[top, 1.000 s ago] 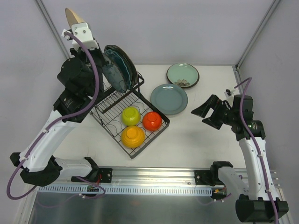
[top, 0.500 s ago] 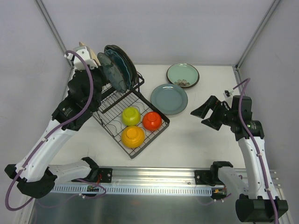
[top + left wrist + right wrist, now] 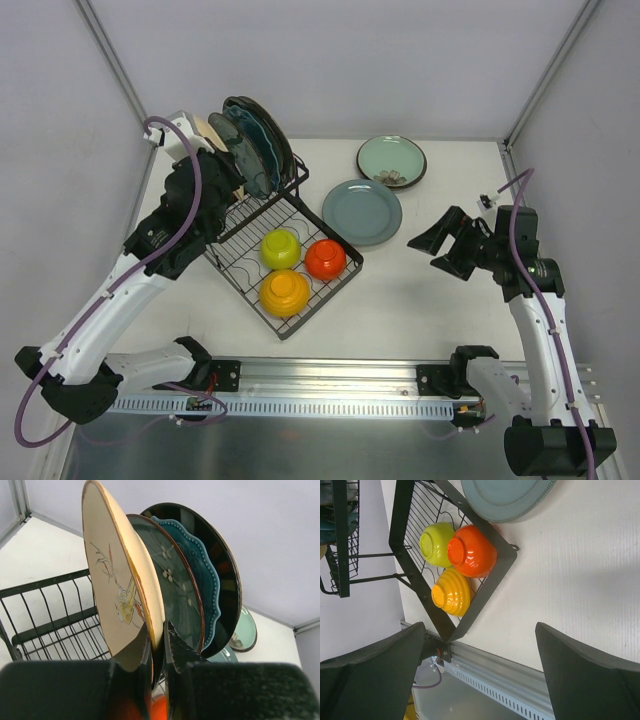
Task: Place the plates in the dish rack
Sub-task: Insert the plate into the dish rack
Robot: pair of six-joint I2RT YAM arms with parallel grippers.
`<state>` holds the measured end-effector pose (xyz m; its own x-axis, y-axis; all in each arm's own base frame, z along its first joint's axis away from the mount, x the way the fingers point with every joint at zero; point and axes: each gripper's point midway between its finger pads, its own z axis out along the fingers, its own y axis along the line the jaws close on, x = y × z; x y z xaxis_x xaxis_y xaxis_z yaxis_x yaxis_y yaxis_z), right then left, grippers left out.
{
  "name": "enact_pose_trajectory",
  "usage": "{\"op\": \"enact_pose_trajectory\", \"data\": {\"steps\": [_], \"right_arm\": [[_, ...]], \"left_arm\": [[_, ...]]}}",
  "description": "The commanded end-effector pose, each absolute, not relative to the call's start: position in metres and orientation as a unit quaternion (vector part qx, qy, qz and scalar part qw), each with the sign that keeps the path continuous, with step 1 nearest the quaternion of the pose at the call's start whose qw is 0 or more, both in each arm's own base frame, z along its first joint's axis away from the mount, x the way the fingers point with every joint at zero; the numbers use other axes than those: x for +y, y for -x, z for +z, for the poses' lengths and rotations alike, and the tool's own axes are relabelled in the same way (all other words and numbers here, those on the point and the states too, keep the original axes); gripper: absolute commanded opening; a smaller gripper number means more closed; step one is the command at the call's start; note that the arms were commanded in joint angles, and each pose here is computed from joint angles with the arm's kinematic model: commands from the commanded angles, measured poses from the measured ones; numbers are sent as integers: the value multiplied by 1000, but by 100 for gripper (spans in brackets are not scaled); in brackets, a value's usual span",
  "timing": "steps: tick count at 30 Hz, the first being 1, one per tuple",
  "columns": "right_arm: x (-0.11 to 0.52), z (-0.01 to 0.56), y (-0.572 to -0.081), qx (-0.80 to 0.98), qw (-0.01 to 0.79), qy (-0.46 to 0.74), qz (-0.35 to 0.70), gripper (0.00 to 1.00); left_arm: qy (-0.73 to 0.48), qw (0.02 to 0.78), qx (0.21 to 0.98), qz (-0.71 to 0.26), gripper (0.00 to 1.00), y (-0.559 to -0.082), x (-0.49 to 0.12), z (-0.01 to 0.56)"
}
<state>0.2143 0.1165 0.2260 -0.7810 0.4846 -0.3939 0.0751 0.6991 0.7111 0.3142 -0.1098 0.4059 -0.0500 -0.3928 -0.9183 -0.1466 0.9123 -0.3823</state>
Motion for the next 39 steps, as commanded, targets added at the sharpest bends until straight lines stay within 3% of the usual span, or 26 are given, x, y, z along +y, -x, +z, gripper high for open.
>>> {"op": "enact_pose_trajectory", "data": {"steps": [1, 24, 39], "right_arm": [[117, 229, -218, 870, 302, -148, 361, 96], [118, 231, -224, 869, 303, -139, 366, 96], [122, 236, -230, 864, 301, -137, 379, 96]], "left_arm": [[279, 706, 631, -158, 0, -316, -98, 461], [313, 715, 603, -165, 0, -340, -111, 479], [324, 694, 622, -161, 0, -343, -122, 437]]}}
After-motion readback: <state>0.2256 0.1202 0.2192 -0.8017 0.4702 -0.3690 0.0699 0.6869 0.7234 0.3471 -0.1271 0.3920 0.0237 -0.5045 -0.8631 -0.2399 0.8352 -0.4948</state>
